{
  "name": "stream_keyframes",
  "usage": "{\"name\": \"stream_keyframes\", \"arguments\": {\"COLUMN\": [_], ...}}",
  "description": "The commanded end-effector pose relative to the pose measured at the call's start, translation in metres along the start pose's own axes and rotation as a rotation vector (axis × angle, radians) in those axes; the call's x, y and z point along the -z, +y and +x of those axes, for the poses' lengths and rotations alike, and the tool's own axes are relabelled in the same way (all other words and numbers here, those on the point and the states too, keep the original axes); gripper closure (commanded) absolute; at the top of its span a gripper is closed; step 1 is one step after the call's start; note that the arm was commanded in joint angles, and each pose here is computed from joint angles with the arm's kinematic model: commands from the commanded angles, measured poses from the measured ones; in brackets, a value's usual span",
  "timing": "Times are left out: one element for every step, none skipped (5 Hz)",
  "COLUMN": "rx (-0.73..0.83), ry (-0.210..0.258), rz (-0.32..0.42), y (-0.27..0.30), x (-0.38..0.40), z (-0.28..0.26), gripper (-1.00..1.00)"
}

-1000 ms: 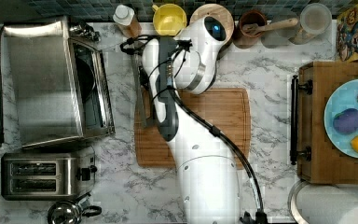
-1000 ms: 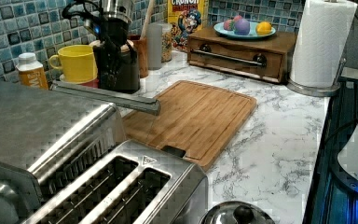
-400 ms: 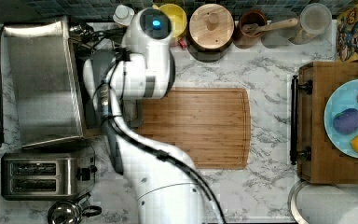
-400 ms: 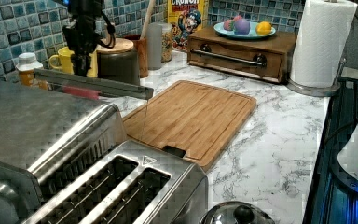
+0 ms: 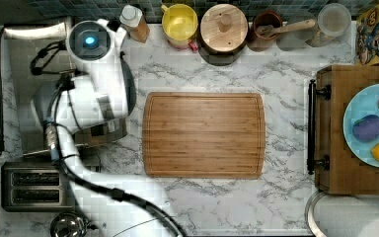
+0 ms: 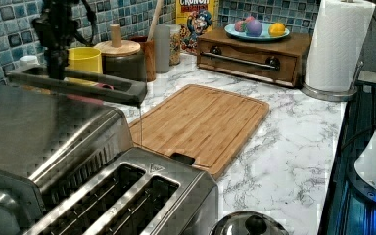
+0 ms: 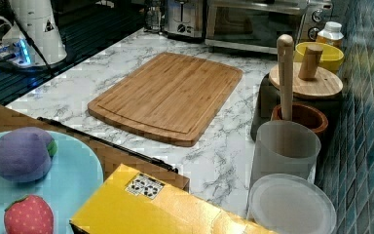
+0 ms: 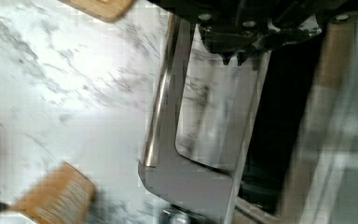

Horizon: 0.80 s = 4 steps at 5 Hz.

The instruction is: Close the oven.

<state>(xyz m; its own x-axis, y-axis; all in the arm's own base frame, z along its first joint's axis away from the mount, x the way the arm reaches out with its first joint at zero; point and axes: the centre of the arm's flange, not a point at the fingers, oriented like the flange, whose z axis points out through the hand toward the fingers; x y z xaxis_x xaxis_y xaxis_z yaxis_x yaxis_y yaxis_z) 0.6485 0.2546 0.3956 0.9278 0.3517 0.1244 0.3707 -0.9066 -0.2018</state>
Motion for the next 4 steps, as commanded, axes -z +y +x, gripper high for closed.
{"name": "stream_keyframes", "arguments": {"rx": [-0.103, -0.191, -0.192, -0.192], "ry": [0.182, 0.277, 0.277, 0.277], "rz": [-0.207, -0.218, -0.218, -0.218], "y": [-0.087, -0.085, -0.085, -0.085], "x": [0.078, 0.111, 0.111, 0.111], "z": [-0.008, -0.024, -0.024, -0.024], "gripper": [1.00, 1.00, 1.00, 1.00]}}
